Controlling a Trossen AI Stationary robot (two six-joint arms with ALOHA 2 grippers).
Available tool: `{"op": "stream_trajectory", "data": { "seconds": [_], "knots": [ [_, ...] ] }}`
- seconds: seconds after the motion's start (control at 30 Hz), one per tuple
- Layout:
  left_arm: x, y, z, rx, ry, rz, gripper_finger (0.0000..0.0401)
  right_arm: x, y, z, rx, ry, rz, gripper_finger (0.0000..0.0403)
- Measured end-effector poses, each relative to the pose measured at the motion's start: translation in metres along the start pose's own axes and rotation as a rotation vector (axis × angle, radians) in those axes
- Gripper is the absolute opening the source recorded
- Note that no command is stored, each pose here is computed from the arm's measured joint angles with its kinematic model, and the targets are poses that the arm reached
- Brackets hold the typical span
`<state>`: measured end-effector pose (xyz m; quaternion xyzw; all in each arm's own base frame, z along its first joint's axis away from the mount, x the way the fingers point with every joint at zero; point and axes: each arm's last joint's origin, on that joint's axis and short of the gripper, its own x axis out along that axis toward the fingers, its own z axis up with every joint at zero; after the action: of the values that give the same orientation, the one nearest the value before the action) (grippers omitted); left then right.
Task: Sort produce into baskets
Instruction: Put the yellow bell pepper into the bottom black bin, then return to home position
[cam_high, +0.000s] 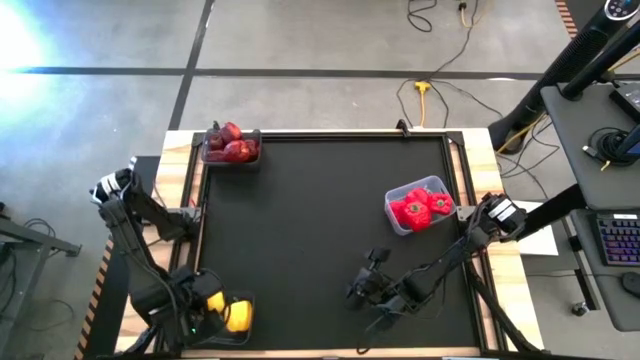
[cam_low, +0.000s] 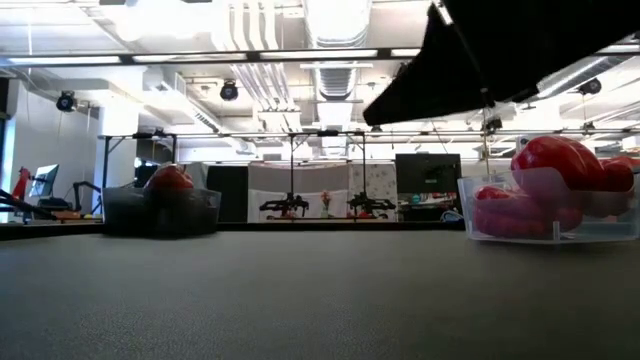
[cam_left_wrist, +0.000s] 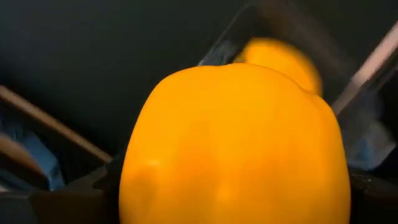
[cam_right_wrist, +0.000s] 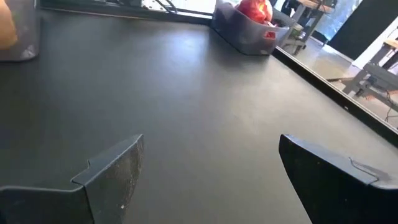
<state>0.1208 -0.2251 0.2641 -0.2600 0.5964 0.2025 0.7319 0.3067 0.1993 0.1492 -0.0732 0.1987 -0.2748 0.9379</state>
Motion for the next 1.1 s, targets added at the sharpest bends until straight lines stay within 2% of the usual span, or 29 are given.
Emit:
{"op": "stream_trajectory", "data": {
  "seconds": [0.1, 0.27, 0.43, 0.5, 0.6, 0.7, 0.87, 0.93, 1.0, 1.1],
  "knots": [
    [0.018, -0.003, -0.007, 0.015, 0.096, 0.015, 0.0302, -0.001, 0.002, 0.003, -0.011, 0.001, 0.011, 0.0363],
    [0.046, -0.007, -0.012, 0.014, 0.091, -0.030, 0.0302, -0.001, 0.004, 0.005, -0.012, 0.019, 0.055, 0.0363],
    [0.068, -0.007, -0.019, 0.025, 0.089, 0.041, 0.0303, -0.003, 0.007, 0.010, -0.028, 0.021, 0.082, 0.0363],
    [0.074, -0.009, -0.021, 0.029, 0.097, 0.061, 0.0320, -0.006, 0.010, 0.014, -0.049, 0.013, 0.092, 0.0363],
    [0.078, -0.010, -0.023, 0.036, 0.103, 0.080, 0.0368, -0.012, 0.014, 0.020, -0.063, 0.000, 0.110, 0.0363],
    [0.076, -0.011, -0.023, 0.060, 0.147, 0.081, 0.0387, -0.018, 0.018, 0.022, -0.085, -0.010, 0.127, 0.0363],
    [0.050, -0.012, -0.018, 0.098, 0.153, 0.029, 0.0360, -0.027, 0.023, 0.026, -0.114, -0.025, 0.151, 0.0363],
    [0.035, -0.012, -0.011, 0.114, 0.077, 0.034, 0.0351, -0.029, 0.025, 0.030, -0.122, -0.034, 0.160, 0.0363],
    [0.018, -0.012, 0.000, 0.143, -0.056, 0.015, 0.0342, -0.030, 0.027, 0.033, -0.126, -0.035, 0.188, 0.0363],
    [0.002, -0.011, 0.024, 0.220, -0.231, -0.013, 0.0331, -0.028, 0.029, 0.035, -0.123, -0.028, 0.255, 0.0363]
  ]
}}
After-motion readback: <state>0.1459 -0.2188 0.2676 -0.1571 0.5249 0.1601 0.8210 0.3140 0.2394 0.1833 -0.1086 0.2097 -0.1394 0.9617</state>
